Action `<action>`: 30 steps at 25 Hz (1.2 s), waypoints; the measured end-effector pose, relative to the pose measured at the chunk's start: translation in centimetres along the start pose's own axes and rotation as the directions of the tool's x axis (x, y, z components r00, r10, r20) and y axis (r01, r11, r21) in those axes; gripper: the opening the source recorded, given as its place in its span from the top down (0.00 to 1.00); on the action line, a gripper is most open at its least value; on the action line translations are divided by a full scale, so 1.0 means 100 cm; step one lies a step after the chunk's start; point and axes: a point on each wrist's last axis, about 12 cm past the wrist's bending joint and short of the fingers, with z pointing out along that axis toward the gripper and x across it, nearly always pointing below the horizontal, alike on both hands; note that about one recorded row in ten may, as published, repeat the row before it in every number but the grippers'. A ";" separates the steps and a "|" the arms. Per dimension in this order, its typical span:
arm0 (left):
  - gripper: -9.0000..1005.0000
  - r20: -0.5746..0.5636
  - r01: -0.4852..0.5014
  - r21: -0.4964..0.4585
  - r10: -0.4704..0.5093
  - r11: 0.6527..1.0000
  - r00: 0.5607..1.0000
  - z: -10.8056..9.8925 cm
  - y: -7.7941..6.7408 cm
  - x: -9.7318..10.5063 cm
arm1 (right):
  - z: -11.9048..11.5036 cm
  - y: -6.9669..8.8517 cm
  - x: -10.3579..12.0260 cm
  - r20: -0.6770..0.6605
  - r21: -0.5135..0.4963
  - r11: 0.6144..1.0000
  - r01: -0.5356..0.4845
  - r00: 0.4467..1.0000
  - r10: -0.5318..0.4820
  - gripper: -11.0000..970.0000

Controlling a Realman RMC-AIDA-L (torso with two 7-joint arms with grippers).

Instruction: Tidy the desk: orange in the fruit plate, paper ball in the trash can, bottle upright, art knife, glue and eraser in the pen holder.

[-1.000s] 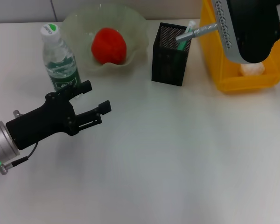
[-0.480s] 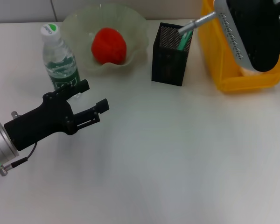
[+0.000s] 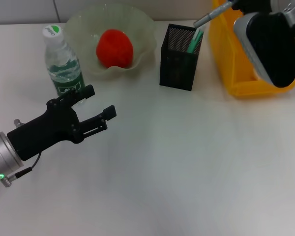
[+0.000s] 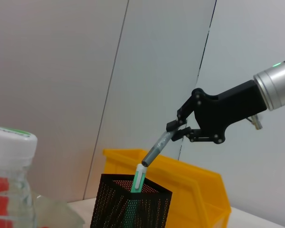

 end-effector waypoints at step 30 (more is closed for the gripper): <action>0.14 -0.011 -0.029 -0.026 0.029 0.999 1.000 0.000 0.002 0.002 | 0.027 0.024 -0.046 -0.024 0.164 0.930 0.330 0.944 -0.330 0.75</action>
